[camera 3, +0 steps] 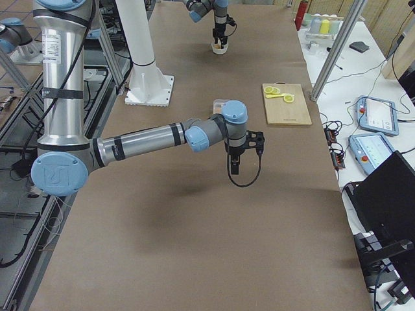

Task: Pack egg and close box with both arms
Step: 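Close the left gripper on the brown egg inside the bowl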

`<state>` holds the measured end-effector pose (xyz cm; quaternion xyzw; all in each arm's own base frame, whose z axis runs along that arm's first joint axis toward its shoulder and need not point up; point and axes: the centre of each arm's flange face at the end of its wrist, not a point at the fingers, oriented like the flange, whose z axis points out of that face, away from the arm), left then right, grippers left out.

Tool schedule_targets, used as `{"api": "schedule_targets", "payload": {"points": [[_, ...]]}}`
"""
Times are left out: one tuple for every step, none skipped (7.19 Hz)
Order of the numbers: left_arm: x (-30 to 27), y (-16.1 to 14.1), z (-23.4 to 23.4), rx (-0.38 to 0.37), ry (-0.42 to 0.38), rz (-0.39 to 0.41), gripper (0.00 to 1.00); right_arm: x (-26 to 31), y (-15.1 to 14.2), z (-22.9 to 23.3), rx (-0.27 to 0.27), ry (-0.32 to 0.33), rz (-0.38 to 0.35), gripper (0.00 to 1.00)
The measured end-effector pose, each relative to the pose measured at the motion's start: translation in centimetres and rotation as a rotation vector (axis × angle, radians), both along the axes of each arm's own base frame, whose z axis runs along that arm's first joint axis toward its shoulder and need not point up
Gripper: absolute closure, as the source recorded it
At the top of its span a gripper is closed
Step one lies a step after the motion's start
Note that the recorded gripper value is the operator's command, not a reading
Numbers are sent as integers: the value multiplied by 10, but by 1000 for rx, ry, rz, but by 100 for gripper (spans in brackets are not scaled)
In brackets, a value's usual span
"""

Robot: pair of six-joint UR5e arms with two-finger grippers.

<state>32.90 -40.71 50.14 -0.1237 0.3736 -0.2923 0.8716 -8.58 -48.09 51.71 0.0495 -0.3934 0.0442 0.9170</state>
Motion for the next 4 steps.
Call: {"api": "schedule_targets", "payload": {"points": [[7,4,0,20,-7,15,21,0,0,0,0,0,0,0],[11,7,-1,43,-13,31,34,0,0,0,0,0,0,0],[12,9,-3,65,-13,47,53,0,0,0,1,0,1,0],[12,9,-5,84,-11,61,62,0,0,0,1,0,0,0]]}}
